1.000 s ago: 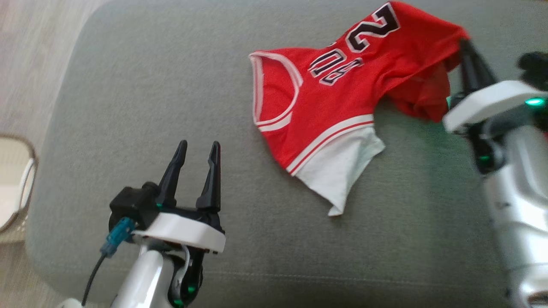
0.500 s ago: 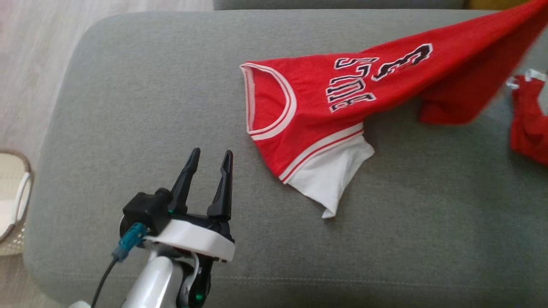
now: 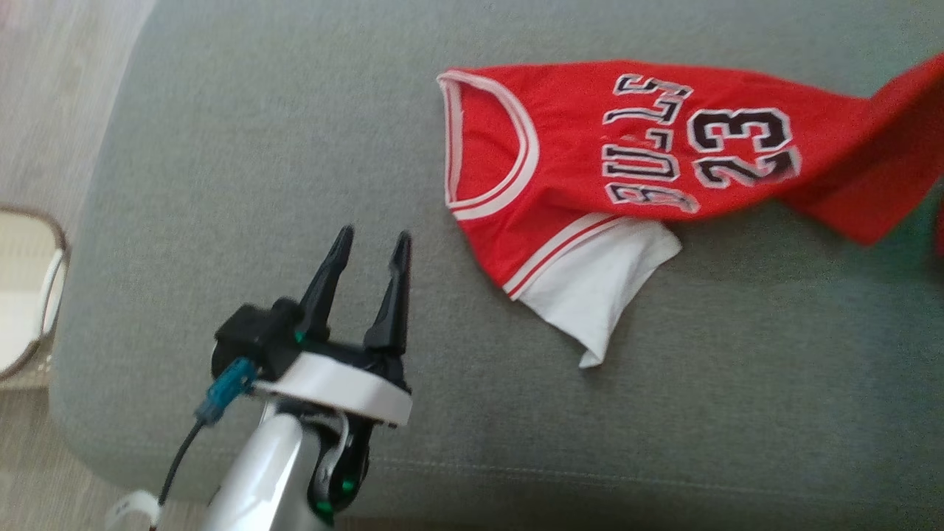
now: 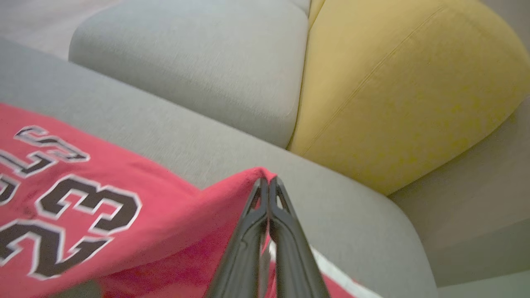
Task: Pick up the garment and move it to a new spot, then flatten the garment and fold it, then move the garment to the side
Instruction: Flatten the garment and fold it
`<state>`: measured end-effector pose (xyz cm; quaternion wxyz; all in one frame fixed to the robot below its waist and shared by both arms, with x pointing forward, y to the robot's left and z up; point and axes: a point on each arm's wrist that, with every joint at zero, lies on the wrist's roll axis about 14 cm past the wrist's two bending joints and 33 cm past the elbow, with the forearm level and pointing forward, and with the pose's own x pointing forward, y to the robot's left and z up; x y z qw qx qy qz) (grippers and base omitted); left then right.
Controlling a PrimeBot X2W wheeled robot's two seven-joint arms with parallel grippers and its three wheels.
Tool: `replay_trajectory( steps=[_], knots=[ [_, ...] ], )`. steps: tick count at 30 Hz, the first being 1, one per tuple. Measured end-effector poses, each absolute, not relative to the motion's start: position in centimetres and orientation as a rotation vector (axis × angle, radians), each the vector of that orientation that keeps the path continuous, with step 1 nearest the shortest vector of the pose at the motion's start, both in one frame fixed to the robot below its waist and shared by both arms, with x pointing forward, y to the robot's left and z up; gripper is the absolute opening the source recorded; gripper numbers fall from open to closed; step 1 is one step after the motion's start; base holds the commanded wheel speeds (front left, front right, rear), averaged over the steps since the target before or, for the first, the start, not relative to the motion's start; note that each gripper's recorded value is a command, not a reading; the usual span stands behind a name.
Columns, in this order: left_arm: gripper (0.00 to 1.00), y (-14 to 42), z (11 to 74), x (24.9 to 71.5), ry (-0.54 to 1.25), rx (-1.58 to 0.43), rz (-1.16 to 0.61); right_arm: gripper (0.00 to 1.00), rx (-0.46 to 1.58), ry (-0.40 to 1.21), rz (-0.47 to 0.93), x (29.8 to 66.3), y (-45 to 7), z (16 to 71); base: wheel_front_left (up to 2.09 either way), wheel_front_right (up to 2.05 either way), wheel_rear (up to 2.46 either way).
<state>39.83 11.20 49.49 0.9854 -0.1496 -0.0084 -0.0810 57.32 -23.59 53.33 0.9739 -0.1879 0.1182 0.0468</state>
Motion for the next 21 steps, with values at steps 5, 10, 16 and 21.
replay_trajectory(
  steps=[5, 10, 16, 21],
  knots=[
    [1.0, 11.4, 49.2, 41.0, -0.014, -0.286, -0.171, 0.0, -0.321, 0.021, 0.023, 62.8, -24.2, 58.5, 0.0, 0.0, 0.0],
    [1.0, 12.4, 48.1, 41.0, 0.016, -0.274, -0.14, 0.0, -0.338, 0.03, 0.032, 66.0, -22.4, 56.6, 0.0, 0.0, 0.0],
    [1.0, 13.5, 46.9, 40.6, 0.054, -0.271, -0.102, 0.97, -0.355, 0.199, 0.125, 66.7, -18.3, 48.9, 0.0, 0.0, 0.0],
    [1.0, 14.0, 46.3, 40.7, 0.07, -0.263, -0.082, 1.0, -0.371, 0.263, 0.168, 67.4, -16.4, 46.5, 0.0, 0.0, 0.0]
  ],
)
